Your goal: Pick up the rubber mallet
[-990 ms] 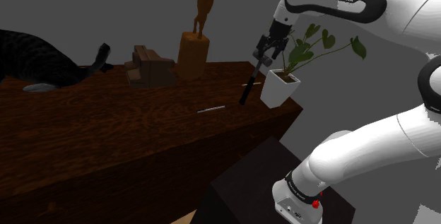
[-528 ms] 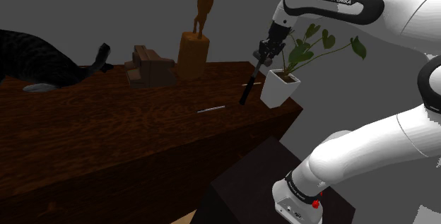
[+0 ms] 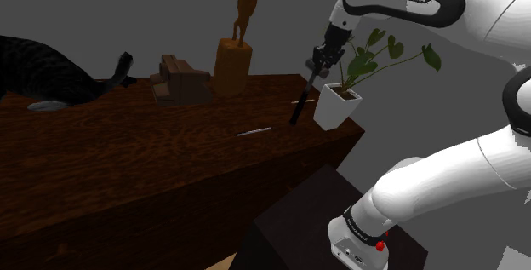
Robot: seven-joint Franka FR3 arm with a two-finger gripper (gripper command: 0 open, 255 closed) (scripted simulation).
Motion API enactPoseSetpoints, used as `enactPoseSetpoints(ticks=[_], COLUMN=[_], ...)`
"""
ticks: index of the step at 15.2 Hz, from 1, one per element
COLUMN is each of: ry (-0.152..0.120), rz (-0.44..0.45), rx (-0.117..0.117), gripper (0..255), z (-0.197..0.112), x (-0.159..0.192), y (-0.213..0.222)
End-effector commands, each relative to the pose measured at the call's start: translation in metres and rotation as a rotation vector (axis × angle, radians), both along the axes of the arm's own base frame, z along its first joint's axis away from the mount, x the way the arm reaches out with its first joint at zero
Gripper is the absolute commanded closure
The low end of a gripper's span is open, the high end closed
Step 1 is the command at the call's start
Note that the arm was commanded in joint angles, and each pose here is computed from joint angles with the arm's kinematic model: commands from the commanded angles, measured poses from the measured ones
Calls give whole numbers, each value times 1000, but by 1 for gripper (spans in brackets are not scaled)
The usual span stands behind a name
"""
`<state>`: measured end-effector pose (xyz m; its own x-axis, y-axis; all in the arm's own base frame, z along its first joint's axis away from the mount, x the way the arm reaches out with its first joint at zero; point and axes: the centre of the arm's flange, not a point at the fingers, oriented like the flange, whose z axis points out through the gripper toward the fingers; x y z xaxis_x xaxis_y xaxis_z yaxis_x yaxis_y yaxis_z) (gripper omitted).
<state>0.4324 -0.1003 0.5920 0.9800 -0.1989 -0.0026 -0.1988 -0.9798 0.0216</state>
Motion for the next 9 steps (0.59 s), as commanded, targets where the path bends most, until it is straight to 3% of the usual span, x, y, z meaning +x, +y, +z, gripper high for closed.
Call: enactPoseSetpoints(ticks=[1,9], ry=[0,0], rz=[0,0], rx=[0,0], gripper=[255,255], z=[11,54], x=[-1,-1], y=[0,0])
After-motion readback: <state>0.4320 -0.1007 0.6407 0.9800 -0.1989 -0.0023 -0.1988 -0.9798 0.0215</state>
